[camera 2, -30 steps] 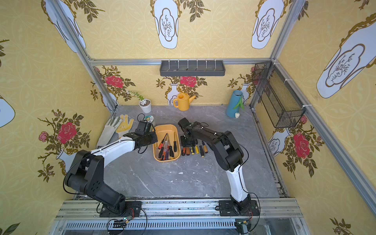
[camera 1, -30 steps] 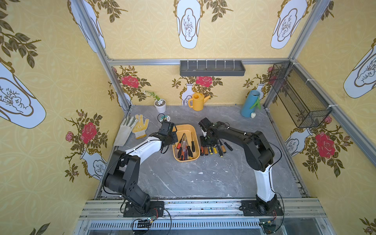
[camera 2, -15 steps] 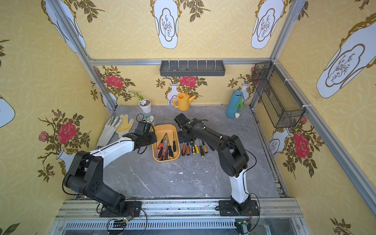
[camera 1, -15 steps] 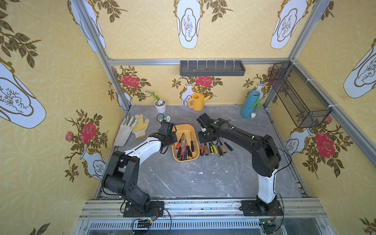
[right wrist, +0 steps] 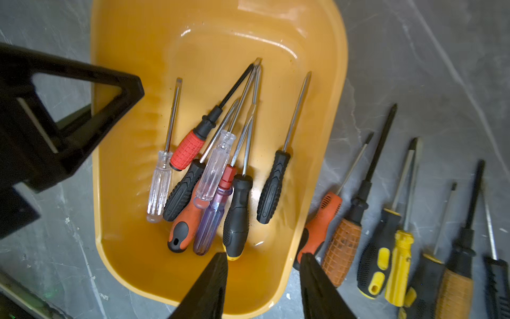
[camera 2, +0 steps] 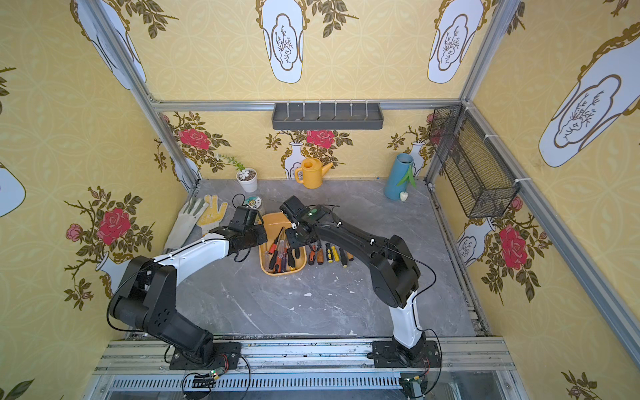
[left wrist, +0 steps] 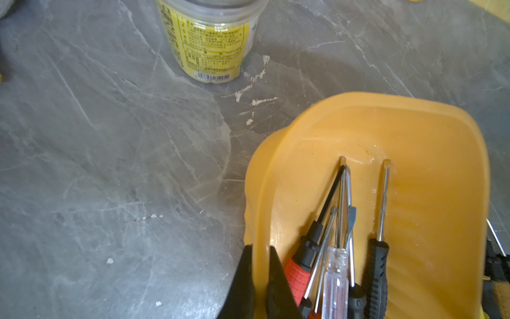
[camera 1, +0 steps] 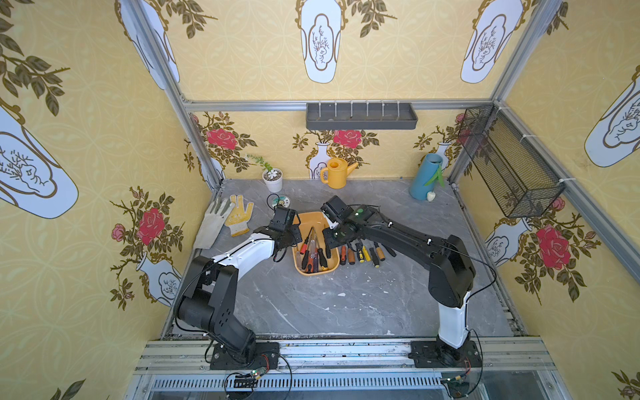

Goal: Take out the screwdriver from the storage box
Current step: Pick up the screwdriver from the storage box.

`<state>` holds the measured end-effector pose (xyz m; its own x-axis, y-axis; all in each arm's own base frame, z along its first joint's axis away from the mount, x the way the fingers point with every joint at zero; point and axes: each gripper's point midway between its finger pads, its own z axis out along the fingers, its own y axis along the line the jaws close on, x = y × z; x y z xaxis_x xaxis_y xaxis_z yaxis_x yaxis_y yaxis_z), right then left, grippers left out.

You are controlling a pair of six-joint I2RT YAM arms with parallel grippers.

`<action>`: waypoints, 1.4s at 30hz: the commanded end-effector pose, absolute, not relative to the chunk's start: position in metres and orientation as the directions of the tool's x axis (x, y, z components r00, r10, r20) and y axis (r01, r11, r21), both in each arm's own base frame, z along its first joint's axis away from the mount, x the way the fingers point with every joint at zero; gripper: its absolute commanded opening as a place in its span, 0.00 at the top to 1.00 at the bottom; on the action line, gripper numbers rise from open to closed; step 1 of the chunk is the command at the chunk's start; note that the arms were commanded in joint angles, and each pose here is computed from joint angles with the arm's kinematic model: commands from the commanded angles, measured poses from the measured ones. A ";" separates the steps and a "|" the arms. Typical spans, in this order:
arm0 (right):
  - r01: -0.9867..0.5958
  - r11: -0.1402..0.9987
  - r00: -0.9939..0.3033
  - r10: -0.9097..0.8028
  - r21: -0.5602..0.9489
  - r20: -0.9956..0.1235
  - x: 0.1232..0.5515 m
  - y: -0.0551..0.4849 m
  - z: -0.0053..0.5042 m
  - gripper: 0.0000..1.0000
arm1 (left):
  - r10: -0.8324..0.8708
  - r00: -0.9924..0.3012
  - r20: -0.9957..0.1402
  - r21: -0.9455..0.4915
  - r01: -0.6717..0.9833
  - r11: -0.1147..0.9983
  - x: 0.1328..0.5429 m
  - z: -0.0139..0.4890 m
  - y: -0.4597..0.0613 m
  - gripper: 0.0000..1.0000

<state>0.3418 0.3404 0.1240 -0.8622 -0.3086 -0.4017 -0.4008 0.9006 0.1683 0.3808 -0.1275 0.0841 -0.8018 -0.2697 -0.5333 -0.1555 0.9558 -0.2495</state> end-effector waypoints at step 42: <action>-0.346 0.915 -0.927 -0.301 0.205 -0.222 0.342 0.378 0.022 0.64 | -0.273 -0.782 -0.561 -0.275 -0.136 0.952 0.387 0.096 -0.131 1.00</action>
